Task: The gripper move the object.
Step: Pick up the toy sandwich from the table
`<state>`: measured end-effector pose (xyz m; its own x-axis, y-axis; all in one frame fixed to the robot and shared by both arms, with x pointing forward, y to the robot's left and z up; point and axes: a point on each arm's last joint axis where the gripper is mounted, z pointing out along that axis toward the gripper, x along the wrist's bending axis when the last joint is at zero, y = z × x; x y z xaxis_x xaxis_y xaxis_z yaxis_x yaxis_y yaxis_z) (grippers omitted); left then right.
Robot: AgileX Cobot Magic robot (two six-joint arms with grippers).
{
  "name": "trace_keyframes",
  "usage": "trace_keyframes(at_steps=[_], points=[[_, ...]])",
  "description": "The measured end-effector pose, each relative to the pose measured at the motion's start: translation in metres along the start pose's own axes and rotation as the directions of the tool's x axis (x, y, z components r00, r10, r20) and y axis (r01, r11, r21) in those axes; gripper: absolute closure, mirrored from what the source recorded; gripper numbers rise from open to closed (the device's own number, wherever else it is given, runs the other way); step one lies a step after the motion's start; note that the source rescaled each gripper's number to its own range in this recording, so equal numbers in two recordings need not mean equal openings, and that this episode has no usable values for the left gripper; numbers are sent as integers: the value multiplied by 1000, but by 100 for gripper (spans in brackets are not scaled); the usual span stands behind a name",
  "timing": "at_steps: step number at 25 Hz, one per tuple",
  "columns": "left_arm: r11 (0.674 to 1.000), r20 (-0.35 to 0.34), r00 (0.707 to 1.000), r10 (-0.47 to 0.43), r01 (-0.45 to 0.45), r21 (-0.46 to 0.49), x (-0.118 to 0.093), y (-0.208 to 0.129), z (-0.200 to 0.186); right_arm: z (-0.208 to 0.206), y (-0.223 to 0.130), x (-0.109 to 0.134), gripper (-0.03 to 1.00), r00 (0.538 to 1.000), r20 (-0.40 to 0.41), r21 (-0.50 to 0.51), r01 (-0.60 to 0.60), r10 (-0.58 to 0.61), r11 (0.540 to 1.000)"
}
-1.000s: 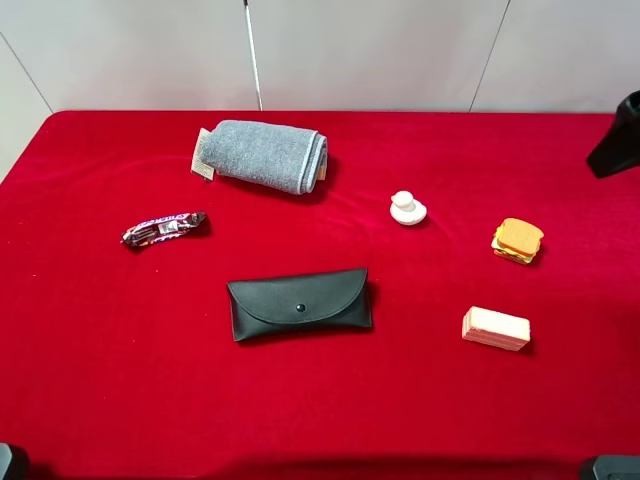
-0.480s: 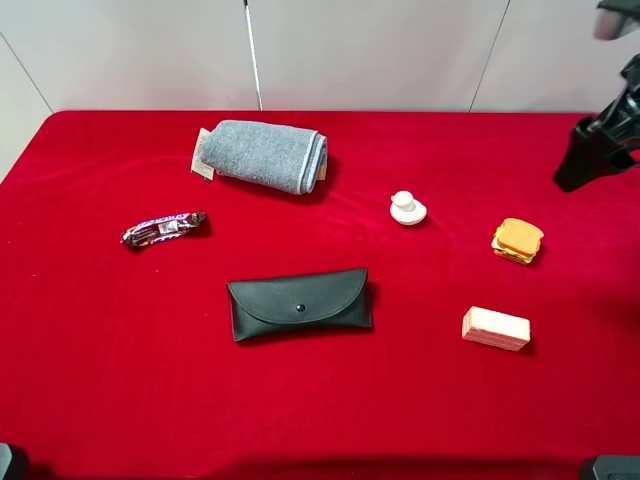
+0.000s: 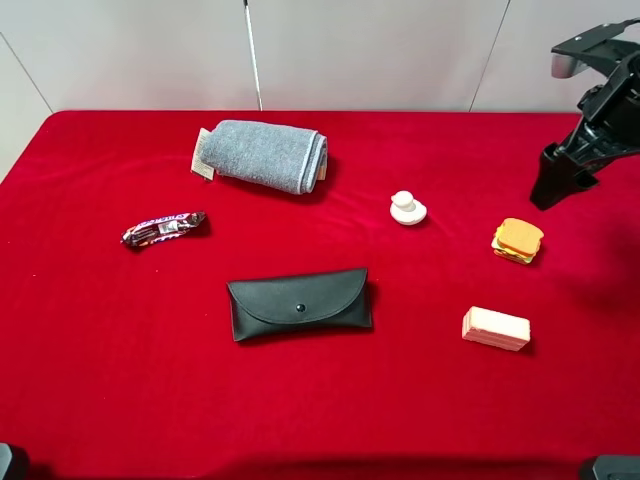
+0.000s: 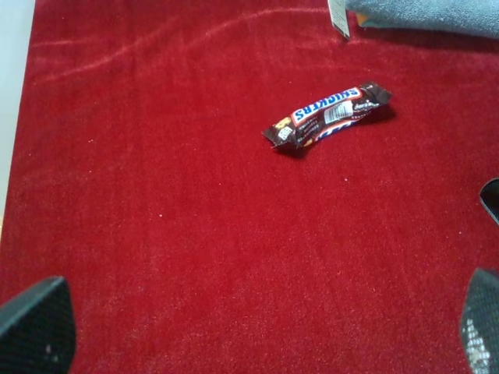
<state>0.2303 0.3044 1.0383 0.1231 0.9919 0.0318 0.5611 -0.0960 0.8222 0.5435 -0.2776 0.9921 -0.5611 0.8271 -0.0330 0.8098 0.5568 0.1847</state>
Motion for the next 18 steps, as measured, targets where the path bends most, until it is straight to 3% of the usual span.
trace_keyframes(at_steps=[9,18], points=[[1000,0,1000,0,0,0,0,0,0,22,4,-4,-3,998,-14,21,61,-61,998],[1000,0,1000,0,0,0,0,0,0,45,6,-8,-3,978,-43,49,206,-204,977]])
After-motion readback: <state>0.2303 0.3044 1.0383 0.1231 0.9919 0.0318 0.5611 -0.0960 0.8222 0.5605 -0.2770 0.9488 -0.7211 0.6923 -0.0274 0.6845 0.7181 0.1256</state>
